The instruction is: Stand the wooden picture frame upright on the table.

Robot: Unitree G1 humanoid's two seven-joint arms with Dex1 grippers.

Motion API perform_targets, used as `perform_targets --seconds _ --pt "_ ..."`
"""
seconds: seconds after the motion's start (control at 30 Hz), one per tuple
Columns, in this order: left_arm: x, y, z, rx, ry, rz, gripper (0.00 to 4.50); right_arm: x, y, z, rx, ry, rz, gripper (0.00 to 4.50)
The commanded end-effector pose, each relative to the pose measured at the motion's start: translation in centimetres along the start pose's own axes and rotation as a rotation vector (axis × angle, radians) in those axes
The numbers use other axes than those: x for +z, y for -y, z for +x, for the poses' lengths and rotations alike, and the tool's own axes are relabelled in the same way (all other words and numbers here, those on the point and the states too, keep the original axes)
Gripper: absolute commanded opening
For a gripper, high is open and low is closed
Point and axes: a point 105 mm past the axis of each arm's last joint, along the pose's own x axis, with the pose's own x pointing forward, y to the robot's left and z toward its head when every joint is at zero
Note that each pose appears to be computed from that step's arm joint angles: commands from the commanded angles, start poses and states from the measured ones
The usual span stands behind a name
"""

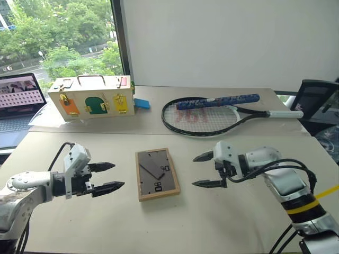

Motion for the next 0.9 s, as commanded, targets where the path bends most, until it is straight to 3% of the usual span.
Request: perform_targets --seconds 0.03,0.3,0.33,0.63,0.9 --pt "-0.5 -1.0 1.1 0.075 -0.059 0.015 3.00 -0.2 2.4 0.7 -0.073 -0.051 -0.054 2.99" --pt "-2.8 0.9 5.2 0.064 -0.159 0.003 0.03 -1.1 3.5 4.8 -0.070 -0.084 -0.049 0.22" --pt "-2.8 1.2 5.7 0.059 -0.149 -0.003 0.00 -1.3 3.3 5.1 -0.058 -0.083 -0.044 0.03" --pt "-2.8 2.7 8.0 -0.006 -0.140 0.011 0.00 -0.9 -2.1 5.9 0.132 -0.025 0.015 0.03" --pt "-4.4 3.0 7.3 -0.069 -0.223 0.047 0.00 -0.8 -4.8 4.8 0.164 -0.061 0.037 0.03"
